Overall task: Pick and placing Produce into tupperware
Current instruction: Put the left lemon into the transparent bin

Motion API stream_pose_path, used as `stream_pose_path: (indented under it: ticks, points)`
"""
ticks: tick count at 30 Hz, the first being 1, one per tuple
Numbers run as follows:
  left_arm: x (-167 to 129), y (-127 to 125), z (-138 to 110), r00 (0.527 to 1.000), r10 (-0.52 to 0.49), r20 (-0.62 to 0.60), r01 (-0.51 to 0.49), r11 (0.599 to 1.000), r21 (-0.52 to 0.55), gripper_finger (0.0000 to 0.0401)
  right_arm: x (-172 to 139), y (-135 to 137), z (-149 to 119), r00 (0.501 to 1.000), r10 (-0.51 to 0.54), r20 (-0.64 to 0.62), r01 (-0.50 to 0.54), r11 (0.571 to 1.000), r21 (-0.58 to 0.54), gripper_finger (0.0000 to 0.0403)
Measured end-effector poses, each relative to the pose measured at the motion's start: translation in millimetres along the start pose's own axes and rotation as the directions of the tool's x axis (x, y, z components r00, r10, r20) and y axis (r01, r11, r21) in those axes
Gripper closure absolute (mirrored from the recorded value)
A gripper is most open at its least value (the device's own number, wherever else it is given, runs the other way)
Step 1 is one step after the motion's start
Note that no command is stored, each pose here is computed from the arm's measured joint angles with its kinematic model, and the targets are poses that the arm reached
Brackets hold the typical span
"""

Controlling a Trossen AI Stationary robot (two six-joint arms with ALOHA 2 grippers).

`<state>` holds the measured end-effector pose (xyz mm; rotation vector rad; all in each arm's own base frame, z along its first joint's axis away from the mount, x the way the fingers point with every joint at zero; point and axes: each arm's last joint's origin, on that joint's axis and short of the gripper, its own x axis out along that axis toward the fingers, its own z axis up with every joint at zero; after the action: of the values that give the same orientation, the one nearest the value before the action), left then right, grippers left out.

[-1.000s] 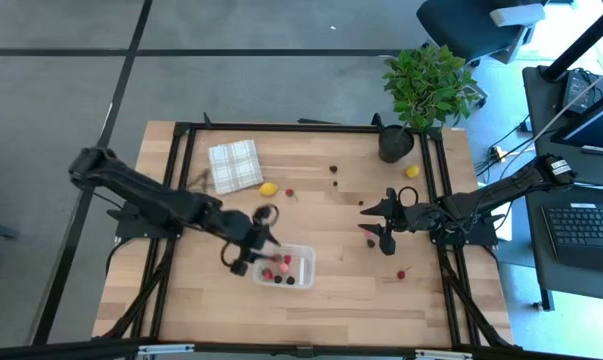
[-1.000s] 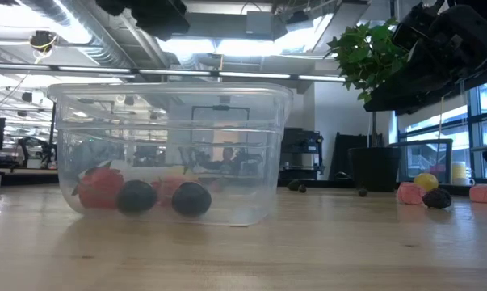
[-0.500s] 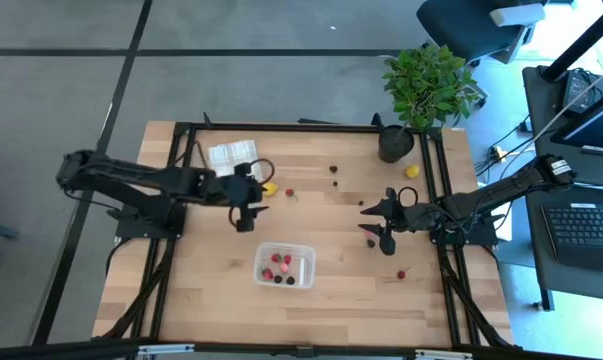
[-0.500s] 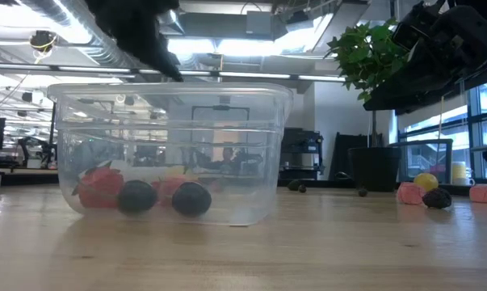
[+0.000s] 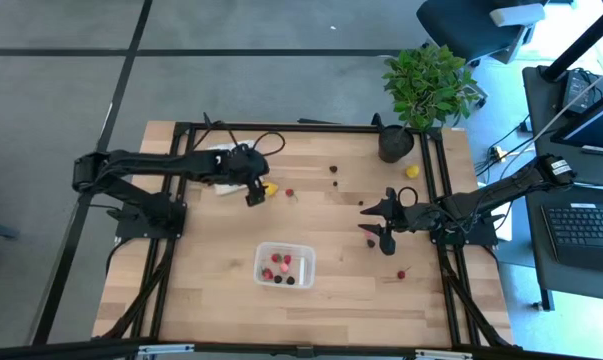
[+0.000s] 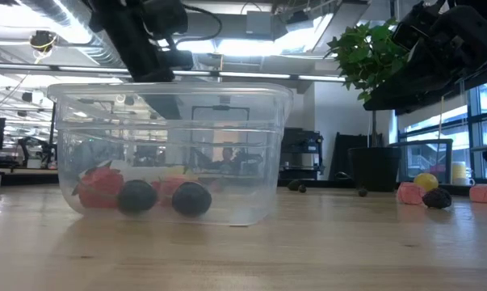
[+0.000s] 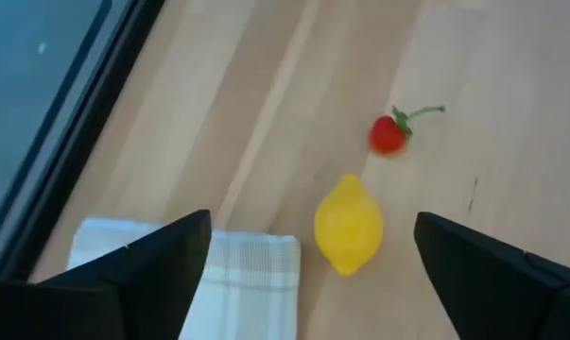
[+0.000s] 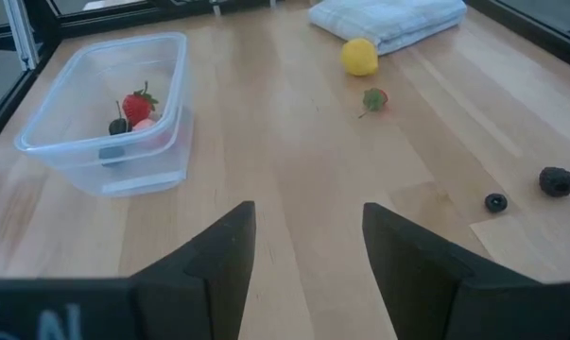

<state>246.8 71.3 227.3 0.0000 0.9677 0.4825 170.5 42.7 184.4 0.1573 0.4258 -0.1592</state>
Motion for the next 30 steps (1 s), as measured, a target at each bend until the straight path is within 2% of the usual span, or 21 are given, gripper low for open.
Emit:
stream_pose_path:
  ticks: [2,7,11,13,15,17,22,26,30]
  points:
    - [0,2,0,1.000,0.002,-0.002,-0.002,0.999,-0.049,0.0035,0,0,0,1.000,0.000,0.000,0.000,1.000,-0.014,0.0205]
    - [1,4,0,1.000,-0.016,-0.002,0.016,0.998,-0.057,0.0039,0,0,0,1.000,0.000,0.000,0.000,0.999,-0.055,0.0205]
    - [2,10,3,0.999,0.024,0.025,-0.021,0.996,-0.090,0.0040,0,0,0,1.000,0.000,0.000,0.000,0.997,-0.074,0.0205]
    - [3,11,3,0.999,-0.034,0.027,0.037,0.995,-0.095,0.0040,0,0,0,1.000,0.000,0.000,0.000,0.997,-0.074,0.0205]
    - [4,10,4,0.994,-0.105,0.031,0.107,0.991,-0.079,0.0040,0,0,0,1.000,0.000,0.000,0.000,0.997,-0.072,0.0205]
    - [10,8,5,0.991,-0.129,0.026,0.129,0.991,-0.036,0.0040,0,0,0,1.000,0.000,0.000,0.000,0.998,-0.068,0.0205]
    - [36,1,0,0.990,-0.125,-0.062,0.128,0.990,0.051,0.0041,0,0,1,1.000,0.002,0.006,-0.001,0.998,-0.069,0.0205]
    - [58,-10,-1,0.992,-0.094,-0.085,0.105,0.986,0.132,0.0041,0,0,1,1.000,0.002,0.006,-0.002,0.998,-0.068,0.0205]
    - [71,-10,-4,0.990,-0.078,-0.113,0.094,0.986,0.138,0.0041,2,1,-1,1.000,-0.002,-0.004,0.001,0.997,-0.072,0.0205]
